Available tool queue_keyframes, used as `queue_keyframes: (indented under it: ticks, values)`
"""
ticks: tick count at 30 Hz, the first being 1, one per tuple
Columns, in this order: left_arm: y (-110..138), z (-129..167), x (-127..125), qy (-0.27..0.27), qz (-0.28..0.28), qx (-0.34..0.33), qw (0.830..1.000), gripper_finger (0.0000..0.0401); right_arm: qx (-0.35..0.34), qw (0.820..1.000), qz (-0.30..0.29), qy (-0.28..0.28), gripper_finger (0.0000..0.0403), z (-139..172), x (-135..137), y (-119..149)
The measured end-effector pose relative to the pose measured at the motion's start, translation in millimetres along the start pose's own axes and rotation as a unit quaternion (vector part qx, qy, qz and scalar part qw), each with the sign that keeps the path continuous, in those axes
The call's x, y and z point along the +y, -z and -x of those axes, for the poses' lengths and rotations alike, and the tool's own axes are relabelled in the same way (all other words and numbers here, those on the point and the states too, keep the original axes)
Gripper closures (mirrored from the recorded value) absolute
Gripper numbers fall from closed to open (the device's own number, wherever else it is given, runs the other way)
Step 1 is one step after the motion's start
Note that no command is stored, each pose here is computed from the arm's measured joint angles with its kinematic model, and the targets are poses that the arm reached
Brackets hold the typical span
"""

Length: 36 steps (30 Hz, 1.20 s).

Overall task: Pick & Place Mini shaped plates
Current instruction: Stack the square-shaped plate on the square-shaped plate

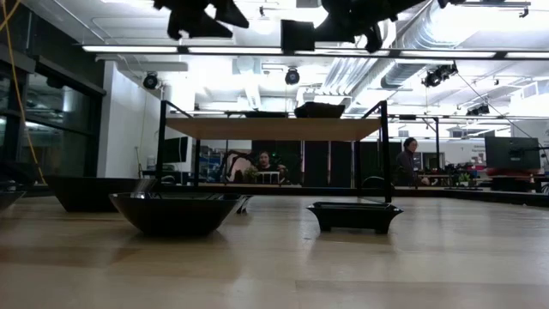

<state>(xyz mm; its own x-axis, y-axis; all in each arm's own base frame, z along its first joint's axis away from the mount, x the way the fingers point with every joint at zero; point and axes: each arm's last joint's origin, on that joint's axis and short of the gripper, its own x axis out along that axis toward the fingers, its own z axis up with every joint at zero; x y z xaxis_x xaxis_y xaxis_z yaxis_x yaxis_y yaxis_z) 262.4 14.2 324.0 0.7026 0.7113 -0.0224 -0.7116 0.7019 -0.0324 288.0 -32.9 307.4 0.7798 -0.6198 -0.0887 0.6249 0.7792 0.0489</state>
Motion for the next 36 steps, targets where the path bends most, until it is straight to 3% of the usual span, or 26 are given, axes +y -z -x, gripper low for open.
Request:
queue_keyframes:
  ticks: [4, 10, 18, 27, 31, 36]
  values:
    - [-11, -13, -13, -0.028, -0.046, -0.003, 0.999, 0.0171, -0.015, 0.998, 0.053, 0.013, 0.0403, -6, 5, -15]
    - [-13, -28, -26, -0.089, -0.071, 0.004, 0.993, 0.0171, -0.020, 0.992, 0.117, 0.044, 0.0403, -17, 14, -33]
    - [-22, -33, -32, -0.079, -0.060, -0.005, 0.995, 0.0171, -0.024, 0.985, 0.167, 0.015, 0.0403, -19, 26, -37]
    - [-23, -33, -32, -0.078, -0.052, -0.006, 0.996, 0.0173, -0.025, 0.985, 0.169, 0.009, 0.0403, -21, 25, -37]
    - [-23, -33, -32, -0.077, -0.044, -0.007, 0.996, 0.0195, -0.025, 0.985, 0.169, 0.007, 0.0403, -21, 25, -37]
    - [-23, -33, -33, -0.073, -0.043, -0.007, 0.996, 0.0251, -0.026, 0.985, 0.172, 0.003, 0.0403, -21, 25, -37]
